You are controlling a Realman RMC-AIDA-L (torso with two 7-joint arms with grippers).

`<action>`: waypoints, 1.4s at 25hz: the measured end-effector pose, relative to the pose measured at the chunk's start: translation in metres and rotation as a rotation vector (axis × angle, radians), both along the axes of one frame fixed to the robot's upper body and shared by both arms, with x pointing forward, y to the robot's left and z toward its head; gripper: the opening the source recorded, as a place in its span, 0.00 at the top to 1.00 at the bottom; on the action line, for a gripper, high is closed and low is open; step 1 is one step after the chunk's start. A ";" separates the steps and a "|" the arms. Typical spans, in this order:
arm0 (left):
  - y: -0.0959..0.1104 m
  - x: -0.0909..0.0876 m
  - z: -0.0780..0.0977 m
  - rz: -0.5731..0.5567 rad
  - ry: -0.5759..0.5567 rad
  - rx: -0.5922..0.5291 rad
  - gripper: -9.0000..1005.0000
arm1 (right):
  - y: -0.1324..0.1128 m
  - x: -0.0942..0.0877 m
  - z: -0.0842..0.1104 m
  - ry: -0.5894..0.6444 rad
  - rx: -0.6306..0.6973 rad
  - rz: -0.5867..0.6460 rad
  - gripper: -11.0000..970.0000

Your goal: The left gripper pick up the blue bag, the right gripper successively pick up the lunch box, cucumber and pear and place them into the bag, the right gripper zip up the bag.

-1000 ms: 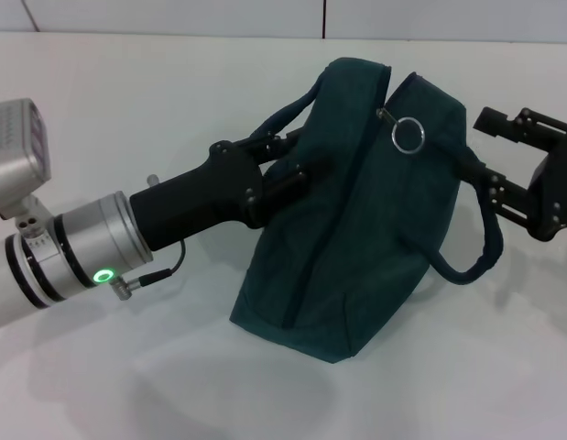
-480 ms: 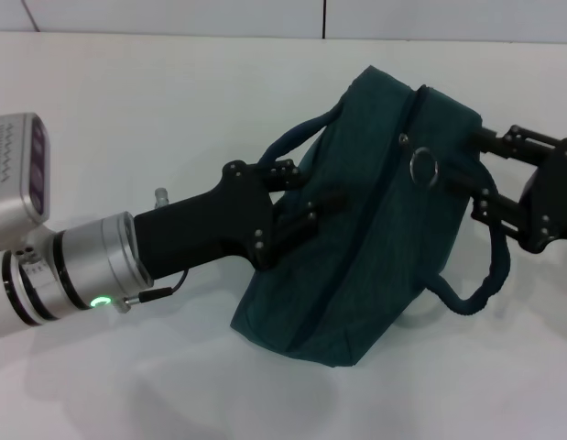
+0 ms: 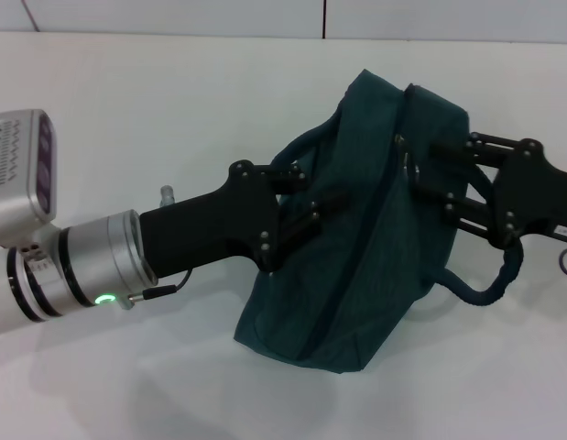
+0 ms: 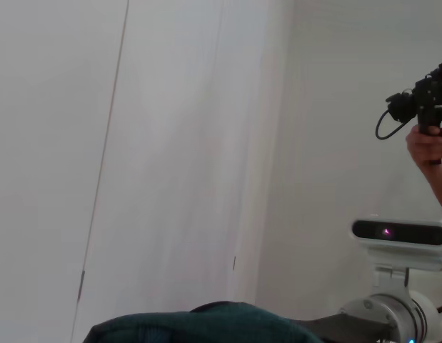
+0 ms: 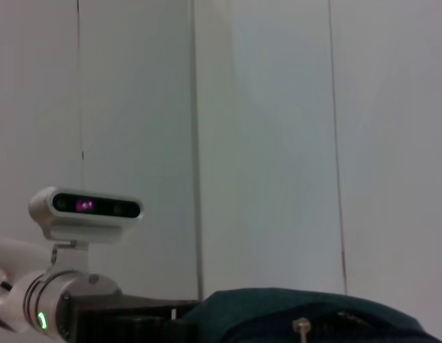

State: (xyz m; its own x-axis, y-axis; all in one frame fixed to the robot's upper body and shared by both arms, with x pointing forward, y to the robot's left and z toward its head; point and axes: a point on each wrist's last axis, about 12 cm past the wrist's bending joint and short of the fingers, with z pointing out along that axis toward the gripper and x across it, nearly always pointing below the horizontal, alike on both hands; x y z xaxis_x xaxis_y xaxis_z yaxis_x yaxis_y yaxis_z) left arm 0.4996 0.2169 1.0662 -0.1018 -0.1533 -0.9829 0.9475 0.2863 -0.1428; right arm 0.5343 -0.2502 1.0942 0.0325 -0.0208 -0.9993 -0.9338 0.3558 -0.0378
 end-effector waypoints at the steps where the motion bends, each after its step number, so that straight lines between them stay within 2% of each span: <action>1: 0.000 0.000 0.000 0.000 -0.001 0.001 0.77 | 0.002 0.002 0.001 0.003 -0.006 0.006 0.48; 7: -0.002 0.002 0.001 0.000 -0.021 0.008 0.81 | 0.013 0.009 0.005 0.016 -0.033 0.061 0.48; 16: -0.003 0.004 0.000 0.012 -0.022 0.017 0.89 | 0.018 0.010 0.008 0.004 -0.055 0.098 0.48; 25: -0.004 0.007 0.001 0.020 -0.037 0.026 0.90 | 0.020 0.019 0.011 -0.014 -0.061 0.048 0.48; 35: -0.007 0.009 0.001 0.014 -0.045 0.029 0.90 | 0.030 0.016 0.010 -0.003 -0.107 0.132 0.48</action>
State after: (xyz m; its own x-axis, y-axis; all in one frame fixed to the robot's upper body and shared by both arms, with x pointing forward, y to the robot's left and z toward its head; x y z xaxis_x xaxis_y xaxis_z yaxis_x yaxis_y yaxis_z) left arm 0.5088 0.2100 1.0677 -0.0554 -0.1255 -0.9905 0.9486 0.3031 -0.0915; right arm 0.5504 -0.2199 1.1038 0.0452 -0.1226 -0.9914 -0.9720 0.2236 -0.0719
